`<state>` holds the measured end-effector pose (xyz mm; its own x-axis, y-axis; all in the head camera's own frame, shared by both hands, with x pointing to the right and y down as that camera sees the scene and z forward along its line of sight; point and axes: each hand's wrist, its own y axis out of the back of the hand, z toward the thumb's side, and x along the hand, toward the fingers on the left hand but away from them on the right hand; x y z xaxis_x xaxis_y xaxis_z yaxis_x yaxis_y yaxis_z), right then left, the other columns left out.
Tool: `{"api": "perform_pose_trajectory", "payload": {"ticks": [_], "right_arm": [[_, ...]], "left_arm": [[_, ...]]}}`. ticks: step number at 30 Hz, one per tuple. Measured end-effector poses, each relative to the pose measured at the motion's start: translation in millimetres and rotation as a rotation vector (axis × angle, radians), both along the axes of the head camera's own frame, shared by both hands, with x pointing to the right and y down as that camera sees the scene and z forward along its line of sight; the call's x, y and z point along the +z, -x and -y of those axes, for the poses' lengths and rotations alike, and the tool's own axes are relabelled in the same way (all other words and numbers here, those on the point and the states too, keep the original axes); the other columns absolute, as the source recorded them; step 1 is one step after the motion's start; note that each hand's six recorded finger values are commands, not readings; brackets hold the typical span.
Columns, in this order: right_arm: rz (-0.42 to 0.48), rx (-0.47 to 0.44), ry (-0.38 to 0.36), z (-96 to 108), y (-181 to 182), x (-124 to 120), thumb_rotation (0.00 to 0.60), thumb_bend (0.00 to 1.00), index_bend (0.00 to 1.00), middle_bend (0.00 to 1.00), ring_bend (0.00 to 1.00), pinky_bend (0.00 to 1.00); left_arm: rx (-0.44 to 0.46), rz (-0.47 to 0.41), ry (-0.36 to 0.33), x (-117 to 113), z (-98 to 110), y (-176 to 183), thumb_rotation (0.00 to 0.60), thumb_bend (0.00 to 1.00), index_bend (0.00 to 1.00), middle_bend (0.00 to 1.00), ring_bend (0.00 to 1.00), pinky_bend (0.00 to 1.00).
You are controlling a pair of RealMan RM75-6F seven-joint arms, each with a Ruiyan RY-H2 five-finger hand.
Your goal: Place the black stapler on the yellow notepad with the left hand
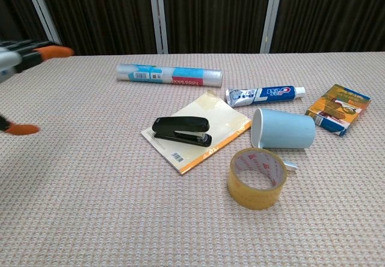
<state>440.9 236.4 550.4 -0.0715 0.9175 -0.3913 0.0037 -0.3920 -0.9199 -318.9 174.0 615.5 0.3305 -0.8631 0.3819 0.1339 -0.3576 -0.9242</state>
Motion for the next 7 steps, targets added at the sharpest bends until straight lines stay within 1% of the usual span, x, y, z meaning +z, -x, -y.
{"api": "perform_pose_trajectory", "payload": {"ticks": [1,4,7], "right_arm": [[-0.002,0.002,0.001,-0.1,-0.2,0.7,0.6,0.11,0.0,0.0,0.0,0.0],[-0.008,-0.001,0.003,-0.6,0.7,1.5,0.6,0.11,0.0,0.0,0.0,0.0],[-0.015,-0.009,0.007,-2.3,3.2,2.9,0.6,0.11,0.0,0.0,0.0,0.0]], "left_arm": [[-0.037,0.038,-0.005,-4.6,-11.7,15.4,0.6,0.15,0.0,0.0,0.0,0.07],[-0.133,0.1,-0.031,-16.6,-35.9,47.8,0.6,0.15,0.0,0.0,0.0,0.06],[-0.206,0.13,-0.049,-23.1,-53.5,72.7,0.6,0.16,0.0,0.0,0.0,0.06]]}}
